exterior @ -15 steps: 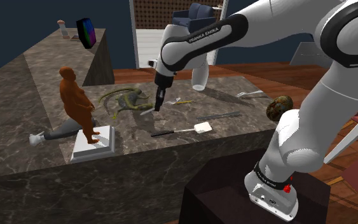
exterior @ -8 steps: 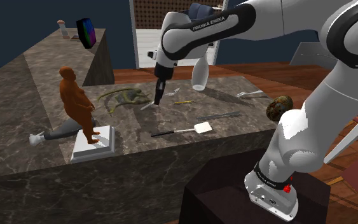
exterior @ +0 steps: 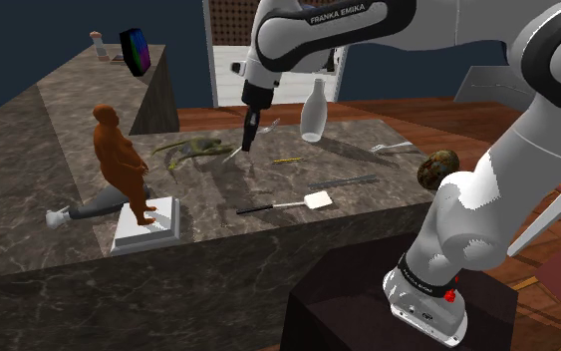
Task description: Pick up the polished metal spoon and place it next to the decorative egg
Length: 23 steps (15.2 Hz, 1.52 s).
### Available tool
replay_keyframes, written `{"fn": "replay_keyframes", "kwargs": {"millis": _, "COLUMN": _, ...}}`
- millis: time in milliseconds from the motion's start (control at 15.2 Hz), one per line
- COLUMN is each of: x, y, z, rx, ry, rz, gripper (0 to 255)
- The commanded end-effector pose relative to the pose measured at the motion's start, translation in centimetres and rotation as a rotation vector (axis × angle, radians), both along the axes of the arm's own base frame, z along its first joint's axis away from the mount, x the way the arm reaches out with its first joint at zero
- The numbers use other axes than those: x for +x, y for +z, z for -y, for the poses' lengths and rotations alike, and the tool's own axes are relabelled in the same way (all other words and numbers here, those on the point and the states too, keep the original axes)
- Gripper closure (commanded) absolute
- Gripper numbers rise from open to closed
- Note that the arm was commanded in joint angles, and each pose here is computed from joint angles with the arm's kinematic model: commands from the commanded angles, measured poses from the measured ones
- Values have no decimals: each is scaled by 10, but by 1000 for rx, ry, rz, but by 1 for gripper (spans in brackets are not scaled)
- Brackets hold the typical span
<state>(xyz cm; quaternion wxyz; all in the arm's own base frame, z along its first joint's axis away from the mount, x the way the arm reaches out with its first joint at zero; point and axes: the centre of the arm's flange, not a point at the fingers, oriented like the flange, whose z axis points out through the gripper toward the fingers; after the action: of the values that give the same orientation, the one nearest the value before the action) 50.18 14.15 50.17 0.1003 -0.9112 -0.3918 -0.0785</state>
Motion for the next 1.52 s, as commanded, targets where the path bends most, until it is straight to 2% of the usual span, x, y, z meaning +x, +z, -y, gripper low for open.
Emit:
{"fn": "replay_keyframes", "kwargs": {"millis": 0, "x": 0, "y": 11, "z": -1, "rx": 0, "ry": 0, "rz": 1, "gripper": 255}}
{"fn": "replay_keyframes", "kwargs": {"millis": 528, "x": 0, "y": 51, "z": -1, "rx": 0, "ry": 0, "rz": 1, "gripper": 255}}
{"fn": "replay_keyframes", "kwargs": {"millis": 1452, "x": -88, "y": 51, "z": 162, "rx": 0, "ry": 0, "rz": 1, "gripper": 255}}
